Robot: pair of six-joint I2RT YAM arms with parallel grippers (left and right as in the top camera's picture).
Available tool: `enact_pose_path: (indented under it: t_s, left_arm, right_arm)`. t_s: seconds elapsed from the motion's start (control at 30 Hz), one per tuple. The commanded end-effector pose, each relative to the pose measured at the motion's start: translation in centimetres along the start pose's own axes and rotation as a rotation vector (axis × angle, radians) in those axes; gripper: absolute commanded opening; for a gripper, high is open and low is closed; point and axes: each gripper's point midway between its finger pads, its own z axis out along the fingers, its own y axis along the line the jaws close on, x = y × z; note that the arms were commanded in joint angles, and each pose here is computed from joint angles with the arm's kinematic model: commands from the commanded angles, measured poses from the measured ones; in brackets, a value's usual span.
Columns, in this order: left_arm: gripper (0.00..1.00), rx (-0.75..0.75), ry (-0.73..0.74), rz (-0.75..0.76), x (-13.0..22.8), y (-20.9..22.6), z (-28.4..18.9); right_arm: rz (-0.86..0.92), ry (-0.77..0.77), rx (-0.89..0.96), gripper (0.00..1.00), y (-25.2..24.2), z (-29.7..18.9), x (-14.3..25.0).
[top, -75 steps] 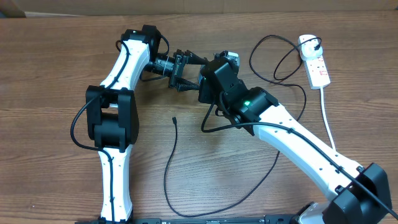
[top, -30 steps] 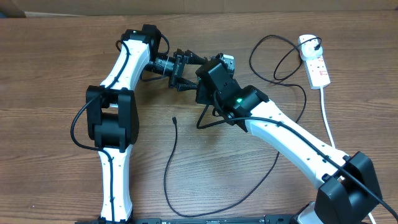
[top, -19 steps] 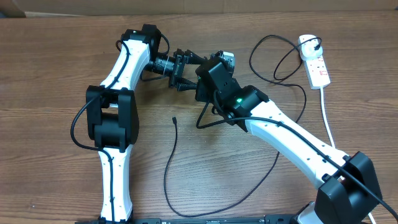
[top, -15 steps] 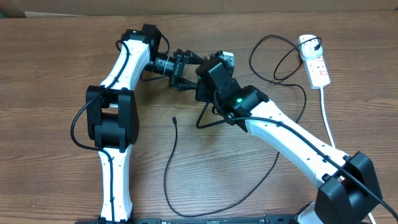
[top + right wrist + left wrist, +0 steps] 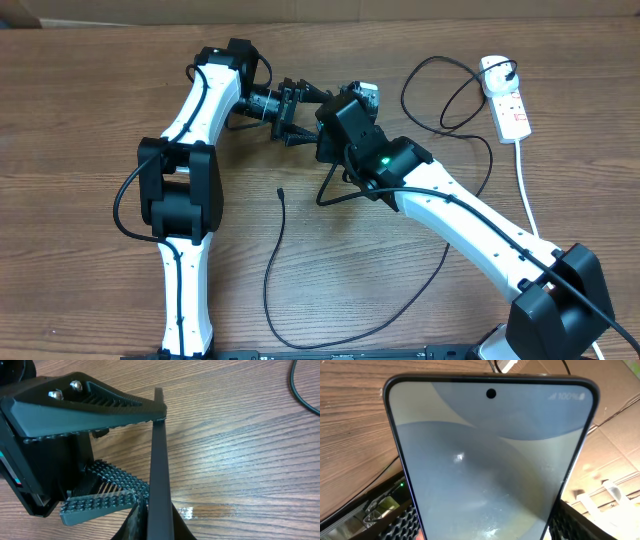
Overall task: Plug charger to phone and switch on socket
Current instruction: 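Close the right gripper on the phone's side edge, then release the phone from the left gripper and lift it with the right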
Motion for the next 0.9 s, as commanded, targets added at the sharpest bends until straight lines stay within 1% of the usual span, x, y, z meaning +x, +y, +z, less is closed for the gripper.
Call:
enact_pose_path:
  t_s: [0.0,0.03,0.13,0.17,0.27,0.4,0.5,0.53,0.6,0.73,0.8,0.87]
  left_arm:
    - [0.68,0.018,0.024,0.038,0.8,-1.1,0.4]
    - [0.7,0.018,0.023,0.039,0.8,-1.1,0.4]
    - [0.95,0.019,0.022,0.045,0.8,-1.2,0.4]
    - [1.0,0.021,0.02,0.054,0.7,-1.2,0.4]
    - [1.0,0.022,0.007,0.12,0.2,-1.5,0.4]
    - [1.0,-0.037,-0.069,0.185,-1.4,-0.7,0.0]
    - [1.0,-0.019,-0.085,0.296,-1.8,-1.3,-0.8]
    - [1.0,-0.015,-0.092,0.324,-1.8,-1.5,-1.2]
    - [1.0,-0.001,-0.119,0.426,-1.4,-2.3,-2.7]
    - [1.0,0.022,-0.181,0.565,1.0,-4.6,-6.0]
    - [1.0,0.018,-0.221,0.674,3.2,-6.0,-7.7]
    - [1.0,-0.027,-0.272,0.771,5.6,-6.6,-9.3]
  right_arm:
    - [0.003,-0.031,-0.019,0.07,0.7,-0.3,-1.2]
    - [0.003,-0.031,-0.019,0.07,0.7,-0.3,-1.2]
    - [0.003,-0.031,-0.019,0.04,0.7,-0.4,-1.2]
    - [0.003,-0.032,-0.019,0.04,0.8,-0.4,-1.2]
    - [0.009,-0.037,-0.023,0.04,0.8,-0.8,-1.5]
    - [0.046,-0.056,-0.027,0.04,0.5,-2.0,-2.3]
    - [0.069,-0.07,-0.009,0.04,-0.7,-2.9,-3.2]
    - [0.093,-0.074,-0.001,0.04,-1.2,-3.1,-3.5]
    - [0.171,-0.08,0.017,0.04,-2.9,-3.7,-4.5]
    - [0.233,-0.063,-0.037,0.04,-3.9,-4.7,-5.9]
    - [0.278,-0.038,-0.093,0.04,-4.0,-5.4,-6.4]
    - [0.313,-0.013,-0.15,0.04,-3.8,-6.1,-6.7]
